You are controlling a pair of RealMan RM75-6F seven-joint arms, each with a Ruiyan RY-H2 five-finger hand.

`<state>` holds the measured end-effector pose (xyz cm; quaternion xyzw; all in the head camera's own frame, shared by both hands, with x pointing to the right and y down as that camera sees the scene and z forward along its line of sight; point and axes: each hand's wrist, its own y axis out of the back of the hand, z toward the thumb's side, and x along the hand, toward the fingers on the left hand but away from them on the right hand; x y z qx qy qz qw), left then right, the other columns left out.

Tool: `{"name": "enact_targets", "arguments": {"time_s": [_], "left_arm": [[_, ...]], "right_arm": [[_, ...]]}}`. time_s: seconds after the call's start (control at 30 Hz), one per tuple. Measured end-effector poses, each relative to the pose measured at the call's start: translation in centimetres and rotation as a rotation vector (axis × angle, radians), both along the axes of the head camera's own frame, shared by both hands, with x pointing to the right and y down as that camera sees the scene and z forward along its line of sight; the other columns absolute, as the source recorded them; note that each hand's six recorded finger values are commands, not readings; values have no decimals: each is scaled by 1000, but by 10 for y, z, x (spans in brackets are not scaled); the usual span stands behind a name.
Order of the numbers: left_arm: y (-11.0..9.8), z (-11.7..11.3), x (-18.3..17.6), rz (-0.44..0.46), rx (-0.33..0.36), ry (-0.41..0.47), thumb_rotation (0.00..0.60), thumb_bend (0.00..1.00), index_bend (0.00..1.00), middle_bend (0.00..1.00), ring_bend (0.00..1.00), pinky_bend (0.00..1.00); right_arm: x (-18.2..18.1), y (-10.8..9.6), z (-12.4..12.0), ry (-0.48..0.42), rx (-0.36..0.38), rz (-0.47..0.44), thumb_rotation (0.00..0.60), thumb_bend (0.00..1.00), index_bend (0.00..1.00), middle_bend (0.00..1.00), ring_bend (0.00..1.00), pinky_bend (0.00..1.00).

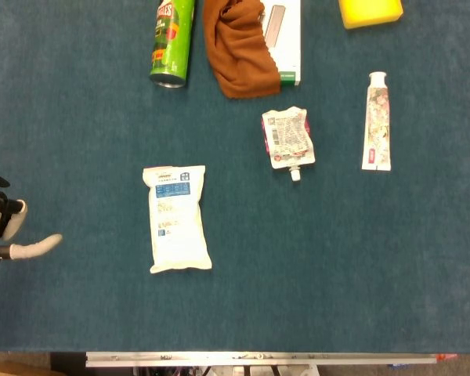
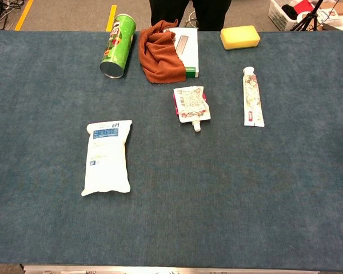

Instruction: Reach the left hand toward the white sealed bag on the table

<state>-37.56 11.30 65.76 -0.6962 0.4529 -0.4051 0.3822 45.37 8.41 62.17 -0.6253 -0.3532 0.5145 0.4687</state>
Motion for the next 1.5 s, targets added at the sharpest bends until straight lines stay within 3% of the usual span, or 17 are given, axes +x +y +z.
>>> {"name": "enact_targets", "arguments": {"time_s": [0.2, 0.37, 0.57, 0.77, 1.0, 1.2, 1.4, 1.5], "left_arm": [[0, -1, 0, -2, -2, 12, 147, 0, 1000, 999, 840, 346], [-1, -4, 3, -8, -12, 85, 144, 0, 1000, 1000, 840, 346], [-3, -11, 8, -26, -24, 234, 145, 0, 1000, 1000, 843, 347], [-11, -17, 16, -70, -94, 483, 145, 0, 1000, 1000, 855, 354], [-27, -25, 43, -105, -278, 859, 144, 0, 1000, 1000, 861, 363], [-32, -27, 70, -104, -483, 1091, 141, 0, 1000, 1000, 861, 368], [-28, -28, 96, -62, -692, 1222, 108, 0, 1000, 1000, 862, 368], [-24, -30, 103, -39, -757, 1269, 103, 0, 1000, 1000, 862, 370]], "right_arm": [[0, 0, 0, 1, -2, 1, 600, 166, 366, 353, 282, 375], [0, 0, 0, 5, -3, 2, 600, 167, 366, 354, 282, 375], [0, 0, 1, 6, -2, 3, 600, 166, 366, 355, 282, 375], [0, -1, 2, 9, -7, 4, 600, 166, 366, 359, 282, 375], [0, -1, 5, 11, -17, 2, 600, 167, 366, 363, 282, 375], [0, -1, 4, 8, -13, 3, 600, 167, 366, 365, 282, 375], [1, -1, 3, 7, -12, 4, 600, 166, 366, 365, 282, 375], [0, -1, 4, 9, -16, 3, 600, 167, 366, 365, 282, 375]]}}
